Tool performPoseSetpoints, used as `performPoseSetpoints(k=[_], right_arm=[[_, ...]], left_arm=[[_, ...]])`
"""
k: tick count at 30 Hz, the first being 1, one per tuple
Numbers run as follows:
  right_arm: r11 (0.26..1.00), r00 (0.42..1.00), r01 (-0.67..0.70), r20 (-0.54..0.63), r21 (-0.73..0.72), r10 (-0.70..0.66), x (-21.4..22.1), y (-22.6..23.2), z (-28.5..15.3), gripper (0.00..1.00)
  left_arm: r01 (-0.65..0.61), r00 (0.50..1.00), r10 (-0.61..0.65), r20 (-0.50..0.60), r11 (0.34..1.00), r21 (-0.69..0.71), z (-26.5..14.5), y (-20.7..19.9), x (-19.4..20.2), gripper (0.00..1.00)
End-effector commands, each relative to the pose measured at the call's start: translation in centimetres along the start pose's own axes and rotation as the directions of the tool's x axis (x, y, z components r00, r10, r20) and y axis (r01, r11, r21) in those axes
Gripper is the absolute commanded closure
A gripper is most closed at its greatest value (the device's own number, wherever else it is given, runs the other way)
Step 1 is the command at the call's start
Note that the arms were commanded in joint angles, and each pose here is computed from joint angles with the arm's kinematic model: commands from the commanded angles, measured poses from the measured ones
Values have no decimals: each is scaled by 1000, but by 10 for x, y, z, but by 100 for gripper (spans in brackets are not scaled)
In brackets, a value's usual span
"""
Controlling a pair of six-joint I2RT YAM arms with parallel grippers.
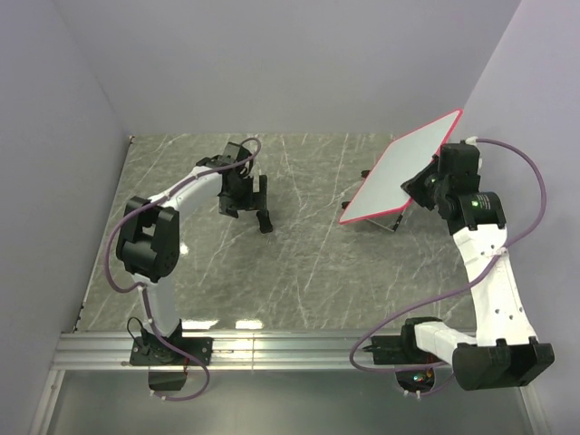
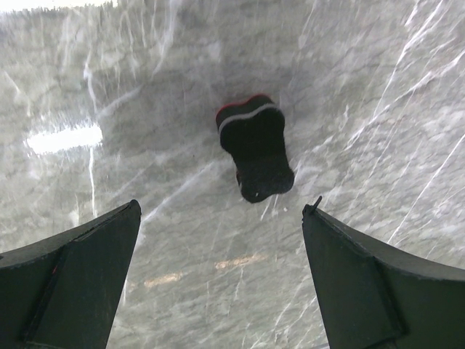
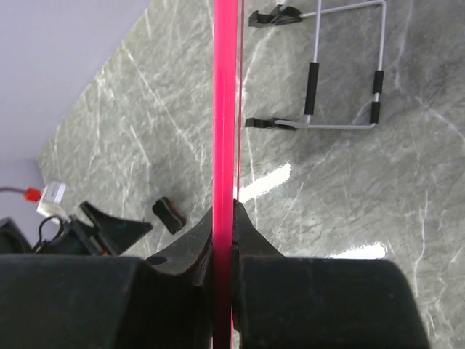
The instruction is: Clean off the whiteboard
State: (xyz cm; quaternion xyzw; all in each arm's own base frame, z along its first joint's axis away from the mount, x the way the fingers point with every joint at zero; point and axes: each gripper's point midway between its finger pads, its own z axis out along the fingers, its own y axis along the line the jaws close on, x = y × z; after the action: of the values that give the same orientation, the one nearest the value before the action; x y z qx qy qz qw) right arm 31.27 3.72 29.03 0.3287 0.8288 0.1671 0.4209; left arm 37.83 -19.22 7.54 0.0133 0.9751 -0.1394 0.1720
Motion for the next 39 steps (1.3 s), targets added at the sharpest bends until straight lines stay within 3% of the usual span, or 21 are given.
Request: performPoseSetpoints(k=[1, 14, 23, 30, 32, 33, 34, 36, 39], right_arm=[[994, 984, -23, 173, -110, 42, -41, 28, 0, 100], [997, 995, -64, 80, -38, 66, 3, -9, 59, 100], [1000, 1000, -6, 24, 18, 5, 20, -33, 66, 100], [980, 962, -13, -270, -201, -43, 85, -31, 79, 100], [969, 948, -22, -312, -244, -57, 95, -28, 74, 87], [969, 943, -25, -327, -244, -58, 102, -31, 72, 68], [969, 946, -22, -319, -245, -59, 101, -31, 70, 58], [970, 943, -13, -326, -244, -69, 105, -35, 67, 46], [964, 933, 21, -341, -266, -115, 107, -35, 60, 37]], left_arm=[[-27, 998, 25, 59, 999, 24, -18, -4, -9, 1], [-25, 998, 24, 53, 999, 28, -14, -3, -10, 0], [-15, 999, 14, 50, 1000, 20, -11, 4, -12, 0], [-6, 999, 5, 53, 1000, 7, -11, 7, -18, 1], [-4, 999, 4, 49, 1000, 0, -11, 8, -18, 0], [-3, 999, 3, 52, 1000, -3, -11, 9, -19, 1], [-3, 999, 3, 53, 1000, -5, -12, 9, -19, 1], [1, 999, -1, 50, 1000, -10, -12, 9, -18, 1], [15, 999, -15, 50, 1000, -13, -12, 10, -19, 1]])
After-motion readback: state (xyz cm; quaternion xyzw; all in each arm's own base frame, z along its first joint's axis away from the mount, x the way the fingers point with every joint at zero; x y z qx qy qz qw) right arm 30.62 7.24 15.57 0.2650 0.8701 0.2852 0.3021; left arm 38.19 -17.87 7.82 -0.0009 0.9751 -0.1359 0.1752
